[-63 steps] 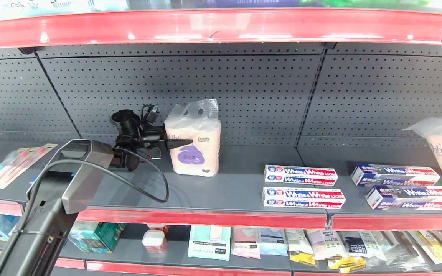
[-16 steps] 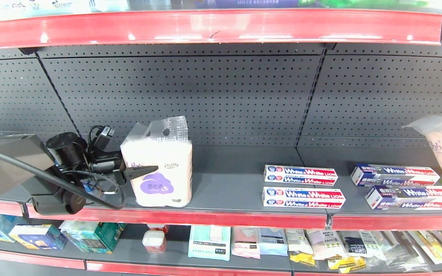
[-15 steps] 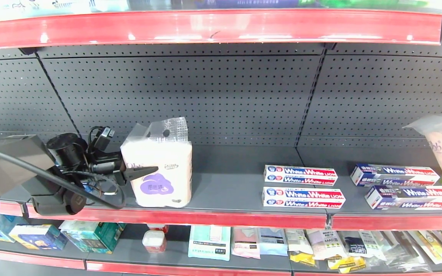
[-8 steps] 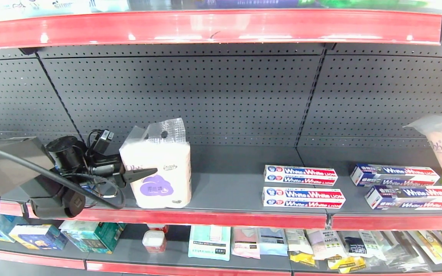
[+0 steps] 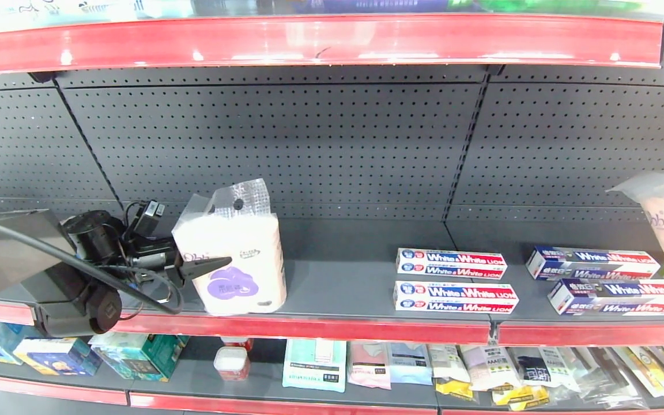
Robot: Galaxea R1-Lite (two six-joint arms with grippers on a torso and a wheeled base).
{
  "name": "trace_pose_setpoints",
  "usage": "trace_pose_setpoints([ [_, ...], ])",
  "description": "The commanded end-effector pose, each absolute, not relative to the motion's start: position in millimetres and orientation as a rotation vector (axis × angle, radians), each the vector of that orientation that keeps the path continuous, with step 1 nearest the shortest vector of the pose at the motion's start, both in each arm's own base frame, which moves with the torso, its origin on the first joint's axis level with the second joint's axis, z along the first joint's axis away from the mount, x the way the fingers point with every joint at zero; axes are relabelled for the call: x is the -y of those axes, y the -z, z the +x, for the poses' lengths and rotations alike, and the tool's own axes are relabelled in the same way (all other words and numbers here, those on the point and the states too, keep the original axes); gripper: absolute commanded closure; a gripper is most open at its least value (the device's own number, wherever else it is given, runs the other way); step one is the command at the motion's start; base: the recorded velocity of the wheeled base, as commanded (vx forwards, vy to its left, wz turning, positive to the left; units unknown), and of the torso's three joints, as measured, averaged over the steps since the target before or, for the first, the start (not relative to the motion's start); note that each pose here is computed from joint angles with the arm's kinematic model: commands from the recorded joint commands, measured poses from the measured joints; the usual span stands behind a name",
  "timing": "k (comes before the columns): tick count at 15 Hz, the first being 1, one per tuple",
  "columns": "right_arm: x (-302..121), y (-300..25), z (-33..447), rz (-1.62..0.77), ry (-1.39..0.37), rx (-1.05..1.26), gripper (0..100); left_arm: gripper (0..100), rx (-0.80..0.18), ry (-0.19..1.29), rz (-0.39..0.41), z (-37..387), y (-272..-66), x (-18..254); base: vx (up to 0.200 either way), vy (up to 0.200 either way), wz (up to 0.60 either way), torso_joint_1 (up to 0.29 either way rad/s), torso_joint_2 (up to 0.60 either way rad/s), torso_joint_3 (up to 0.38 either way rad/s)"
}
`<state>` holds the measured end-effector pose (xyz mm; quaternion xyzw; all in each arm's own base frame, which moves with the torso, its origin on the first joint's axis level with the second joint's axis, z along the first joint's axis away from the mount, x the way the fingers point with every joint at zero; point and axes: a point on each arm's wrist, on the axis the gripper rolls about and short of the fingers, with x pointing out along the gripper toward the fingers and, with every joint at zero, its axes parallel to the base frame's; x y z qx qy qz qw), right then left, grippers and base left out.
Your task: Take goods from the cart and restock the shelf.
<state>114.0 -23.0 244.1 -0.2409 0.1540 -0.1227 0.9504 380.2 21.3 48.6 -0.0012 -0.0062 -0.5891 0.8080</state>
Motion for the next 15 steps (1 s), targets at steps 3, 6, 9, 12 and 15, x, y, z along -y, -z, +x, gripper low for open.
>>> trace_pose_setpoints([
  [3, 23.2, -243.9, 114.5, -0.490, 0.249, -0.314, 100, 100, 0.012, 1.273, -0.004, 380.2, -48.9, -21.7, 0.000, 0.000, 0.00, 0.000, 0.00, 0.000],
  [6, 23.1, -244.1, 114.1, -0.492, 0.251, -0.313, 100, 100, 0.007, 1.304, -0.007, 380.0, -48.5, -20.9, 0.000, 0.000, 0.00, 0.000, 0.00, 0.000],
  [9, 23.1, -244.5, 114.1, -0.492, 0.251, -0.312, 100, 100, 0.003, 1.318, -0.011, 380.0, -48.8, -20.3, 0.000, 0.000, 0.00, 0.000, 0.00, 0.000],
  [12, 23.2, -244.7, 114.4, -0.495, 0.250, -0.314, 100, 100, -0.002, 1.347, -0.016, 379.5, -49.6, -20.2, 0.000, 0.000, 0.00, 0.000, 0.00, 0.000],
  [15, 23.1, -244.8, 114.1, -0.495, 0.251, -0.312, 100, 100, 0.000, 1.378, -0.009, 379.4, -50.1, -20.1, 0.000, 0.000, 0.00, 0.000, 0.00, 0.000],
])
